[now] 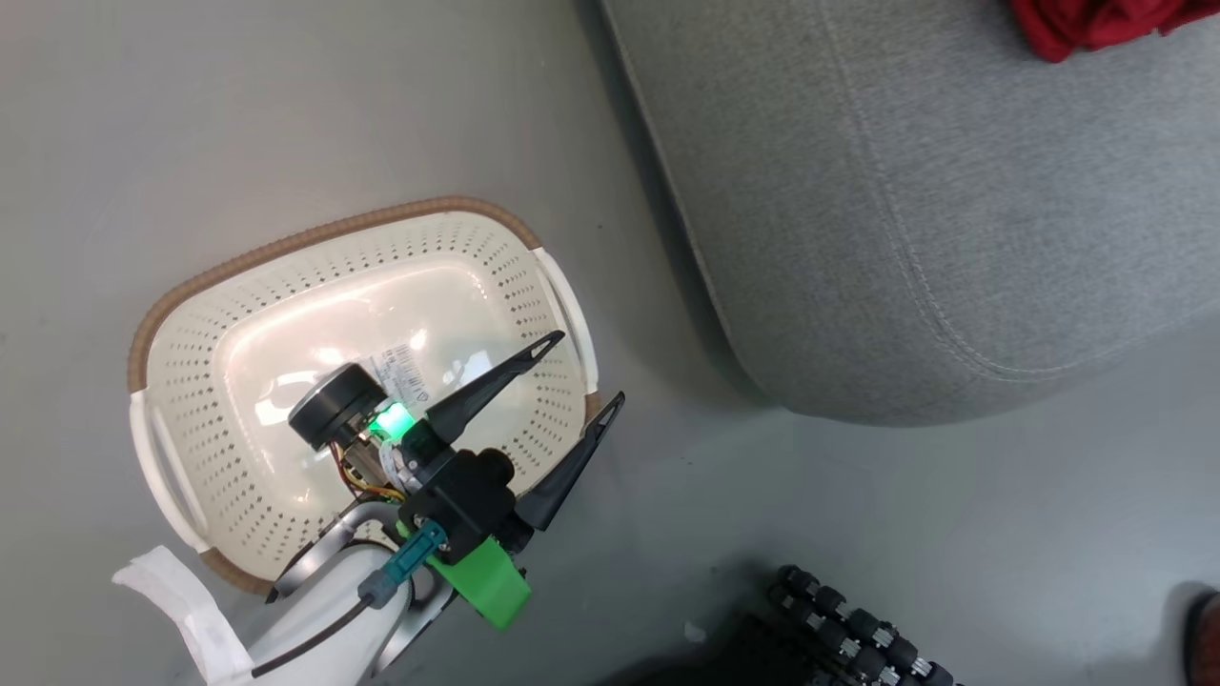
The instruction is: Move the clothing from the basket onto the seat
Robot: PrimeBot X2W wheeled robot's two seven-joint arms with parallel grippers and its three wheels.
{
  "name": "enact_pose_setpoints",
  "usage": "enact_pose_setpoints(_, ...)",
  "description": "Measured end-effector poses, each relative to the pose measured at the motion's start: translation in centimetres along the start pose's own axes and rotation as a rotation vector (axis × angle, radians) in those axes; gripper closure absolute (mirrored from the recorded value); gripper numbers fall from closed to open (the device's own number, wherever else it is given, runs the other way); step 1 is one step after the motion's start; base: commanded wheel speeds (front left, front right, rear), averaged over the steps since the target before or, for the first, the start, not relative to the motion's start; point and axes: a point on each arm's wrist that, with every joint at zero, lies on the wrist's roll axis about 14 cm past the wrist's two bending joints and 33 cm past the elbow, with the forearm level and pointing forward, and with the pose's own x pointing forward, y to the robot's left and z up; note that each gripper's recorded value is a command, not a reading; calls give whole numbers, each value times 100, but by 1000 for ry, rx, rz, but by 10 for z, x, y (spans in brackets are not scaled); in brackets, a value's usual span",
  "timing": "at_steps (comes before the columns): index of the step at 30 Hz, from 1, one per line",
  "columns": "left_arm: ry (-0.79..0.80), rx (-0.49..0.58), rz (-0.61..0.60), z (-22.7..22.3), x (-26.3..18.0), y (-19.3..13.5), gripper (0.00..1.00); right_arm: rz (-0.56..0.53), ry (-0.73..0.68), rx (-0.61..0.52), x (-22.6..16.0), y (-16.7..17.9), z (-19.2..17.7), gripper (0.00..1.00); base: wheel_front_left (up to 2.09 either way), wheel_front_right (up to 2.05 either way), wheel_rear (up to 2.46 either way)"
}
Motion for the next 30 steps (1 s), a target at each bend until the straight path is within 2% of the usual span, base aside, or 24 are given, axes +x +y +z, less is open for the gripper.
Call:
enact_pose_setpoints(4,18,-23,41,-11,-11,9,0,14,36,-42,10,6,-28,100,0,0,0)
enact_pose_setpoints(7,33,-43,67,-21,-17,15,0,32,128,-39,-2,18,-69,100,0,0,0)
enact_pose_setpoints(10,53,-63,93,-32,-24,20,0,-28,281,-4,-42,10,-124,100,0,0,0)
enact_pose_setpoints(14,63,-67,99,-35,-25,21,0,-126,454,35,-101,-8,-166,100,0,0,0)
enact_pose_setpoints(18,63,-60,83,-34,-23,17,0,-226,575,36,-149,-33,-183,100,0,0,0)
enact_pose_setpoints(21,64,-55,68,-34,-22,15,0,-274,620,54,-168,-39,-189,100,0,0,0)
enact_pose_setpoints(22,64,-53,64,-34,-21,14,0,-293,625,60,-172,-42,-189,73,0,0,0)
enact_pose_setpoints(23,65,-52,59,-34,-21,13,0,-309,629,65,-175,-44,-189,21,0,0,0)
enact_pose_setpoints(24,66,-51,55,-34,-21,12,0,-321,636,67,-180,-46,-189,0,0,0,0)
enact_pose_setpoints(30,61,-36,39,-25,-18,5,0,-377,672,66,-209,-57,-182,0,0,0,0)
